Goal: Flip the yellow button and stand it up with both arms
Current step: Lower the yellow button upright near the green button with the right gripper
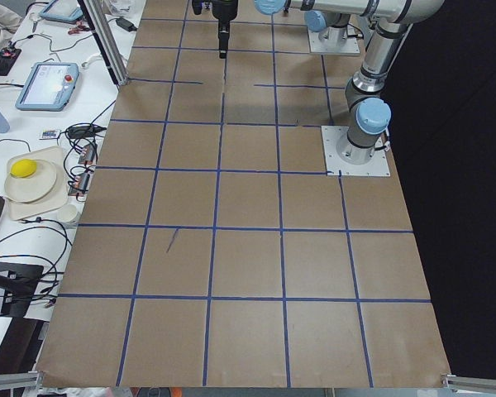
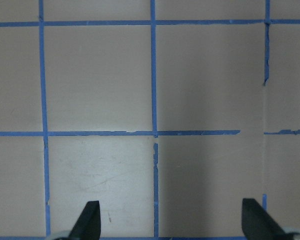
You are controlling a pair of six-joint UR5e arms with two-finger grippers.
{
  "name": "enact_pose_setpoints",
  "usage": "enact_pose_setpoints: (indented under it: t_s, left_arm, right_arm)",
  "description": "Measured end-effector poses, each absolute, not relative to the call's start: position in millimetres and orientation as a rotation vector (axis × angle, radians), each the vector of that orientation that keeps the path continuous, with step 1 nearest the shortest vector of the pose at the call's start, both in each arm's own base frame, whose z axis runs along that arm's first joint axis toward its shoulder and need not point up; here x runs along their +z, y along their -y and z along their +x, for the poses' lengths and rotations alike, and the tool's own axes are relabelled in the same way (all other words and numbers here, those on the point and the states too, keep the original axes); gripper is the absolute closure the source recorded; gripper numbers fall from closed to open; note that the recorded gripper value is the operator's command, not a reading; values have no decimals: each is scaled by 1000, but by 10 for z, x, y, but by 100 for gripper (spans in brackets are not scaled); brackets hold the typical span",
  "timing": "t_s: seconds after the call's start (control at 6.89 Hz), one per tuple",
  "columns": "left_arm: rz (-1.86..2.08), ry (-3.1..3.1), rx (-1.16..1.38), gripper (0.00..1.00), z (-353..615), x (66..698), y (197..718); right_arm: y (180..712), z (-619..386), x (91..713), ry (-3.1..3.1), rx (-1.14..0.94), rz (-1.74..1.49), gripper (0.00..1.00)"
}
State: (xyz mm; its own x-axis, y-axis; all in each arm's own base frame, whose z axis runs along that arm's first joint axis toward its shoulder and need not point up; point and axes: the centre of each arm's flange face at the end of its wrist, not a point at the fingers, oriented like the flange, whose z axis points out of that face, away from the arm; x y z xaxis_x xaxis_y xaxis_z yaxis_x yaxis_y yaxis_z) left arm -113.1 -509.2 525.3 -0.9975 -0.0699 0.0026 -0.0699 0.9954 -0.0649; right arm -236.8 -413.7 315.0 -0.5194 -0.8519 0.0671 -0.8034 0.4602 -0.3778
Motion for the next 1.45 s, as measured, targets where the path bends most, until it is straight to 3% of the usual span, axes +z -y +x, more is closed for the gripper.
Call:
enact_pose_setpoints:
  t_s: [0.44,1.45]
  left_arm:
    - [229,3094,-45,0,-781,5108,5049]
    - [225,3052,-71,0,-835,5055,5003]
  right_arm:
    - [4067,-2661,2779,-2438,-630,-1595,90]
    - [4133,-2983,2237,-2290,-715,-1659,87]
